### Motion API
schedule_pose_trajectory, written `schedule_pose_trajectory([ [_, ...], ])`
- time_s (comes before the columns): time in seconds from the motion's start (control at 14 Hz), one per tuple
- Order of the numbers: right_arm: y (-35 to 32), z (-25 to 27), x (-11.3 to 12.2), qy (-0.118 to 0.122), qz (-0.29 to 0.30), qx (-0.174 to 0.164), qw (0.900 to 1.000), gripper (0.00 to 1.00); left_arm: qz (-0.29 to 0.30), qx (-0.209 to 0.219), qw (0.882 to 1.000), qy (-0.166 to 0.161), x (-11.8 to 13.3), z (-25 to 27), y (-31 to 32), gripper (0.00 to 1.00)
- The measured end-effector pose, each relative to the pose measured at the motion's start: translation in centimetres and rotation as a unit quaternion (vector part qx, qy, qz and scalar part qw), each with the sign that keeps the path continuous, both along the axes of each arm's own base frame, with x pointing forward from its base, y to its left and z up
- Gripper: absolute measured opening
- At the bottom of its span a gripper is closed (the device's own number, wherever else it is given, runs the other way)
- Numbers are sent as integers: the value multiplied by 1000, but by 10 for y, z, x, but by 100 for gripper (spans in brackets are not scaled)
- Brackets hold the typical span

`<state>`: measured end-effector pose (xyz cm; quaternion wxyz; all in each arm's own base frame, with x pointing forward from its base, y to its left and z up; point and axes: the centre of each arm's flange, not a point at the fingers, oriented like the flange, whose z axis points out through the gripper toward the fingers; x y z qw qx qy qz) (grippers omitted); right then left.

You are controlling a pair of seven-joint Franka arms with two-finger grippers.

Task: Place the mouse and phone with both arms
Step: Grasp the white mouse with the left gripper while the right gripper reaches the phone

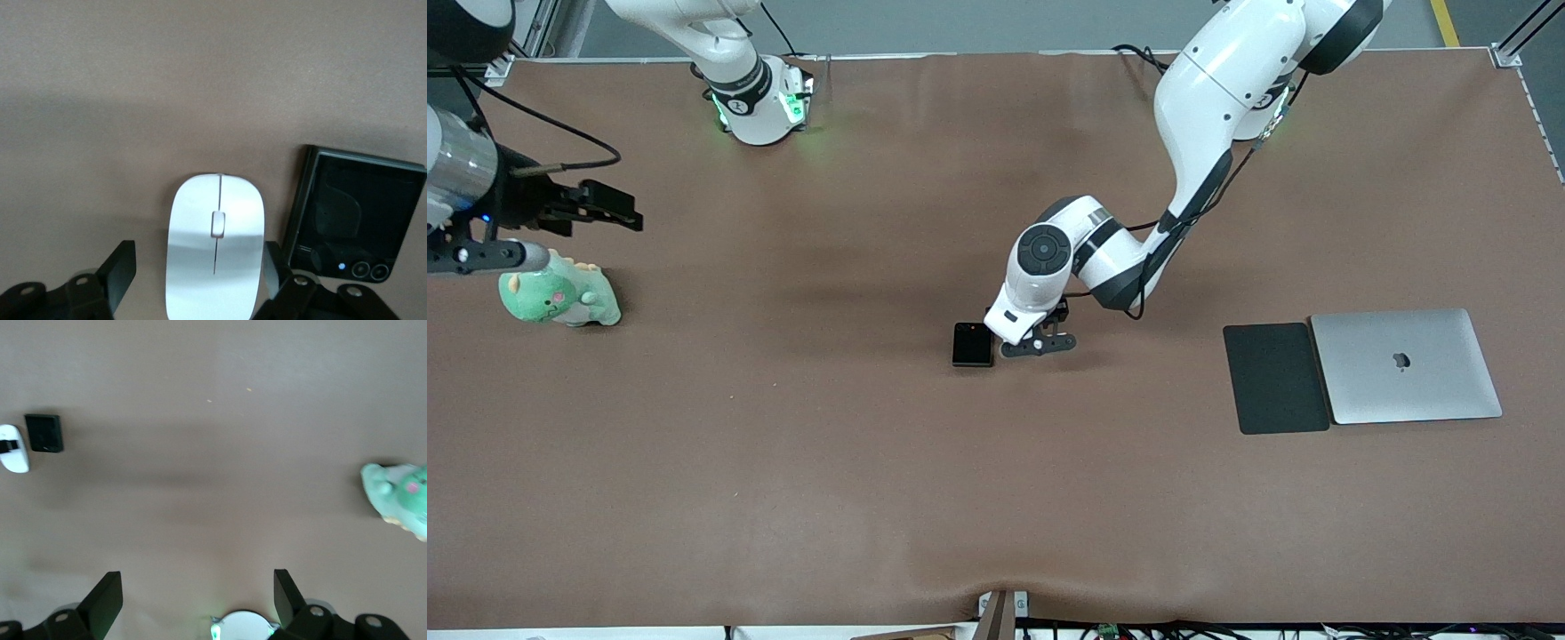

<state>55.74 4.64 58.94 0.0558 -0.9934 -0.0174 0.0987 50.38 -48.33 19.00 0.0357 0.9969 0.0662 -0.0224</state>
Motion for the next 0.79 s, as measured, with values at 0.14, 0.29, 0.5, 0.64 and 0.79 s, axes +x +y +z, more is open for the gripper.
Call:
schedule_pose_trajectory([
  [0.14,18,-20,15,-4,9,8,1000,100,4,-1,1000,0,1,-3,-1,86],
  [0.29,47,-44,30,-12,28,8,999,100,7,-2,1000,1,1,-4,-3,85],
  [0.5,77,-81,43,-2,46,5,999,100,5,-2,1000,2,-3,-8,-7,80],
  [0.64,84,-105,55,-6,46,5,999,100,2,-1,1000,3,-6,-11,-9,74],
  [0.79,94,-129,67,-11,44,16,999,100,-1,0,1000,4,-8,-13,-12,68],
])
